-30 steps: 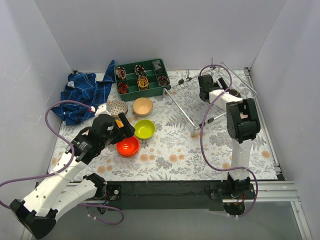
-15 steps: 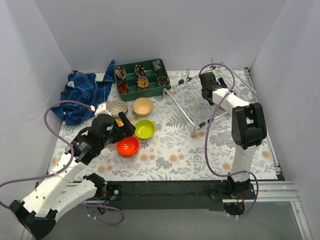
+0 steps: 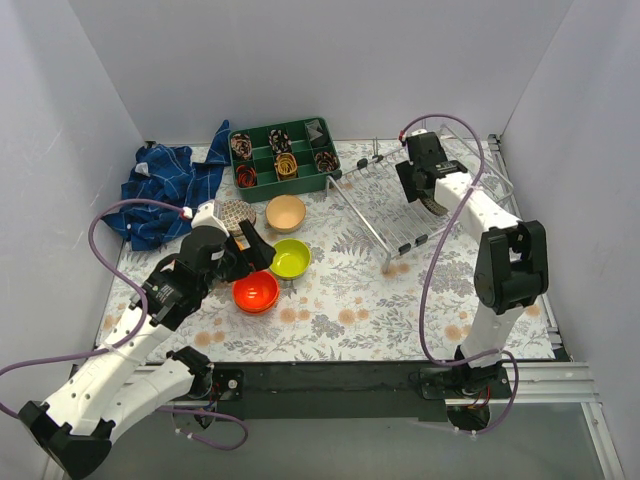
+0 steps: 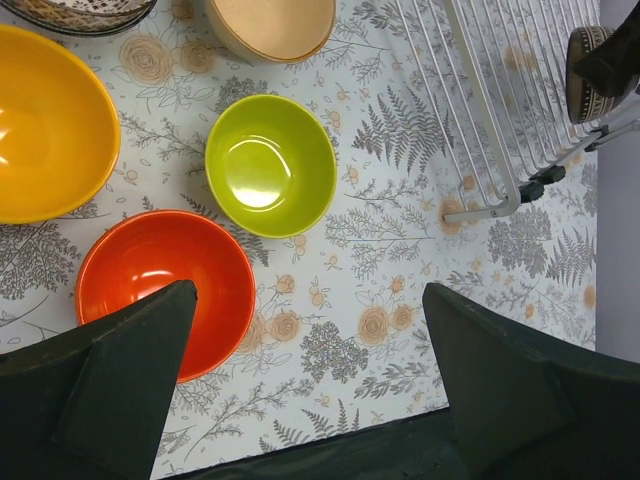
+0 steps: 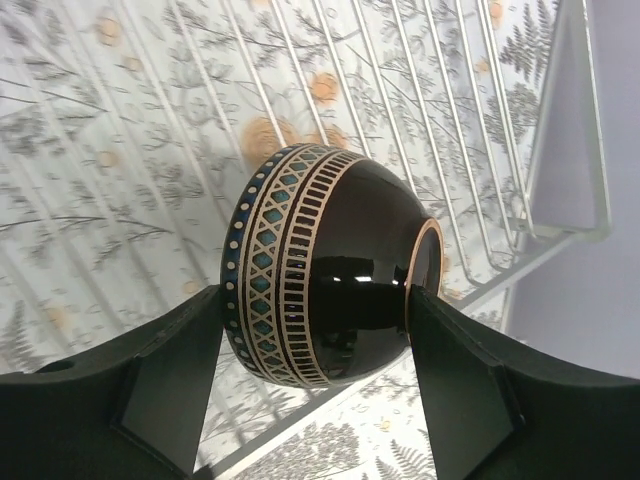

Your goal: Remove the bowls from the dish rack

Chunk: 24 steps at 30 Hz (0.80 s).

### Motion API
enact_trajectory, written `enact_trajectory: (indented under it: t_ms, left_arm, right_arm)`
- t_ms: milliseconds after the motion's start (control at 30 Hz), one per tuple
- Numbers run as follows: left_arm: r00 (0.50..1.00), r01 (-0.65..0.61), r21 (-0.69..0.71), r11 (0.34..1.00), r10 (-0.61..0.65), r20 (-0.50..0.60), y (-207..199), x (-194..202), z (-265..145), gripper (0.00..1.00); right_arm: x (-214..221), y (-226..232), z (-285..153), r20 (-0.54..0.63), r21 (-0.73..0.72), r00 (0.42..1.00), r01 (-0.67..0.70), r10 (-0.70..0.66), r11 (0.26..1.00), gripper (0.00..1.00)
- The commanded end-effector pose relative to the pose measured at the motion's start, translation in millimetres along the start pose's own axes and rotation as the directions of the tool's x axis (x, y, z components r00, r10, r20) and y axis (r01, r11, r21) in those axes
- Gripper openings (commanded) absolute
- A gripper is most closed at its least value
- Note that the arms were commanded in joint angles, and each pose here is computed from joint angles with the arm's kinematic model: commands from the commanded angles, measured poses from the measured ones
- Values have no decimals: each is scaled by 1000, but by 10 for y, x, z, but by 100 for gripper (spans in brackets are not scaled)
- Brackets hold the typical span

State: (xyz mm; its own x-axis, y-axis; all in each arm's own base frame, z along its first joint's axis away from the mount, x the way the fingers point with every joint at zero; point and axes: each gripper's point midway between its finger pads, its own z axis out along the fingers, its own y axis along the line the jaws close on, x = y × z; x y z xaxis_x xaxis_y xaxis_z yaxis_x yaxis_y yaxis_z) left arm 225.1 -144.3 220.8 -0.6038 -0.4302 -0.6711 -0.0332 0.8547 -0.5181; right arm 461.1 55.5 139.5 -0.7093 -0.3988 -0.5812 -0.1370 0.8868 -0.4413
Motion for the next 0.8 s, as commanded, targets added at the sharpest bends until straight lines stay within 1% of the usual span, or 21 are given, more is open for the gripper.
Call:
enact_trajectory:
  t_ms: [0, 133, 200, 333, 367, 433, 467, 500, 533, 567, 600, 633, 667, 700, 733, 767]
  left_arm:
    - [999, -34, 75, 997, 32, 30, -142, -77, 14, 98]
    - [997, -58, 137, 989, 50, 61, -285, -140, 67, 98]
    - [996, -67, 160, 985, 57, 66, -341, -152, 99, 98]
    - [993, -101, 249, 963, 85, 77, -569, -186, 206, 98]
    - [992, -117, 265, 957, 98, 82, -608, -191, 224, 98]
    - [989, -127, 313, 941, 97, 109, -738, -257, 252, 98]
    - [989, -134, 325, 936, 108, 97, -770, -225, 307, 98]
    - [989, -135, 332, 934, 106, 104, -799, -239, 331, 98]
    - [988, -138, 379, 915, 104, 110, -909, -259, 319, 98]
    - [990, -138, 394, 909, 109, 94, -944, -220, 369, 98]
    - [990, -133, 407, 904, 104, 92, -979, -222, 380, 98]
    - [990, -129, 428, 895, 95, 101, -1041, -249, 395, 98]
    - [991, -125, 439, 890, 96, 88, -1072, -223, 440, 98]
    - [993, -110, 447, 888, 83, 81, -1100, -225, 460, 98]
    - [993, -107, 466, 878, 75, 88, -1159, -253, 466, 98]
    - [994, -102, 474, 875, 71, 83, -1183, -249, 487, 98]
  right_arm:
    - [-652, -83, -561, 208, -121, 963, -150, 173, 981, 15]
    - [-803, -24, -854, 262, -233, 930, -199, 258, 952, 15]
    - [-841, 76, -979, 269, -317, 916, -205, 296, 926, 15]
    - [-962, 194, -1411, 292, -483, 864, -237, 410, 843, 14]
    - [-1008, 307, -1538, 293, -561, 852, -215, 435, 799, 15]
    - [-1012, 393, -1764, 276, -647, 819, -228, 502, 727, 15]
    - [-1073, 474, -1917, 280, -712, 802, -195, 528, 674, 14]
    - [-1096, 495, -2090, 261, -757, 776, -205, 575, 620, 14]
    - [-1004, 591, -2086, 223, -785, 779, -213, 586, 582, 15]
    - [-995, 678, -2216, 204, -833, 776, -183, 597, 522, 15]
    - [-1047, 667, -2362, 218, -861, 746, -157, 629, 484, 14]
    - [-964, 762, -2369, 154, -887, 740, -189, 655, 421, 14]
    - [-922, 830, -2456, 121, -916, 740, -174, 662, 362, 15]
    - [-1009, 790, -2625, 154, -936, 702, -121, 695, 330, 15]
    - [-993, 811, -2698, 92, -954, 687, -147, 721, 262, 15]
    - [-874, 910, -2676, 42, -964, 698, -160, 715, 213, 15]
